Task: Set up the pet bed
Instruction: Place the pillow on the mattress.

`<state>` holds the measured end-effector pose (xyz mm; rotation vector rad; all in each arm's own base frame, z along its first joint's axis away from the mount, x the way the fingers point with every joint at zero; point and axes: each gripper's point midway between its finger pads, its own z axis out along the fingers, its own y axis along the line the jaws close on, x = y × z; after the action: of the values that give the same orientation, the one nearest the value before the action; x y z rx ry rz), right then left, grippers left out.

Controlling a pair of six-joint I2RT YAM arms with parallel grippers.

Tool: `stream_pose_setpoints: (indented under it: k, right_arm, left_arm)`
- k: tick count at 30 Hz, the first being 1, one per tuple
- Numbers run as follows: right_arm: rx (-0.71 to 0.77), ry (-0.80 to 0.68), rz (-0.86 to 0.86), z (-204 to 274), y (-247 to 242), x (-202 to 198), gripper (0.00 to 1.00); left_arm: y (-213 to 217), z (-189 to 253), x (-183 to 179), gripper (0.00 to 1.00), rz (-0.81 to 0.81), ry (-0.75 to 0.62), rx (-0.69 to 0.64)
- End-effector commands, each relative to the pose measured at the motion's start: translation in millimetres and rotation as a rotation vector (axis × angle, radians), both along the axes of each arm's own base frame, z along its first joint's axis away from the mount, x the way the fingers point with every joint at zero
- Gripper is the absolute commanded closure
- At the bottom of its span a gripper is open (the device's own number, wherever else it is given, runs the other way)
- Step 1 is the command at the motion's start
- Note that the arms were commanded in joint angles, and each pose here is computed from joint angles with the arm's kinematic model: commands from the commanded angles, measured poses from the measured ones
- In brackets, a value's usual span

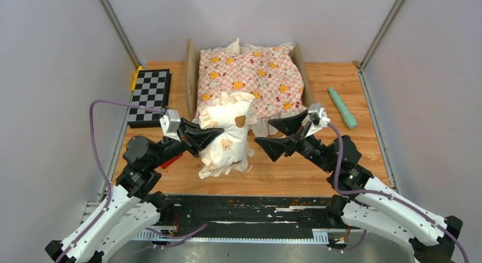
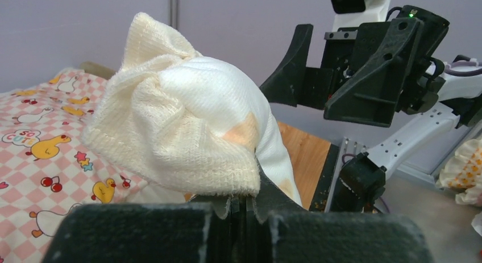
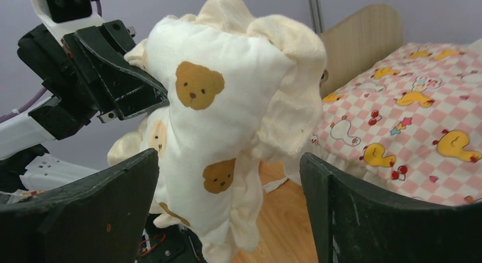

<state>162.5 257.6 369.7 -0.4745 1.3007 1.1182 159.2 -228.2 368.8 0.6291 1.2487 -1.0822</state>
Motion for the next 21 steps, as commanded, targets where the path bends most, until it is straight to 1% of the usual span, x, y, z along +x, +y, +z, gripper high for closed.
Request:
stream_pose_setpoints:
  k: [1, 4, 7, 11, 12, 13, 14, 15, 16, 17, 18, 19, 20, 21]
  right_arm:
    - [0.170, 0.084, 0.021, 22, 17, 3, 0.09]
    - [0.148, 0.114, 0.082, 14, 41, -1, 0.13]
    - [0.141, 0.137, 0.130, 8, 58, -4, 0.14]
    - [0.129, 0.190, 0.126, -5, 72, 5, 0.15]
    - [0.128, 0.199, 0.126, -8, 75, 7, 0.17]
    - [0.131, 0.198, 0.128, -8, 77, 8, 0.23]
    - [0.133, 0.188, 0.133, -7, 79, 8, 0.35]
    - [0.139, 0.177, 0.136, -4, 80, 8, 0.60]
    - [0.136, 0.171, 0.129, -3, 79, 9, 0.83]
    - [0.131, 0.163, 0.116, -3, 78, 11, 0.95]
    - [0.126, 0.157, 0.093, -2, 75, 14, 0.99]
    - [0.123, 0.155, 0.045, -2, 70, 20, 1.00]
    - [0.114, 0.156, -0.012, -3, 64, 29, 1.00]
    - [0.102, 0.156, -0.059, -3, 59, 37, 1.00]
  left_arm:
    - [5, 14, 4, 1.00, 0.042, -0.058, -0.027]
    - [4, 14, 4, 1.00, 0.037, -0.054, -0.031]
    - [2, 14, 3, 1.00, 0.026, -0.048, -0.047]
    - [-1, 12, 1, 1.00, -0.004, -0.037, -0.067]
    - [-3, 12, 0, 1.00, -0.013, -0.032, -0.070]
    - [-4, 11, 0, 1.00, -0.016, -0.029, -0.071]
    - [-4, 11, 0, 1.00, -0.018, -0.027, -0.072]
    - [-4, 11, 1, 1.00, -0.015, -0.023, -0.071]
    - [-2, 12, 3, 0.93, -0.001, -0.020, -0.067]
    - [0, 12, 5, 0.75, 0.023, -0.021, -0.058]
    - [5, 12, 10, 0.53, 0.064, -0.016, -0.043]
    - [14, 6, 20, 0.29, 0.146, 0.021, -0.013]
    - [25, 5, 27, 0.11, 0.224, 0.040, 0.010]
    - [39, 6, 34, 0.02, 0.305, 0.056, 0.030]
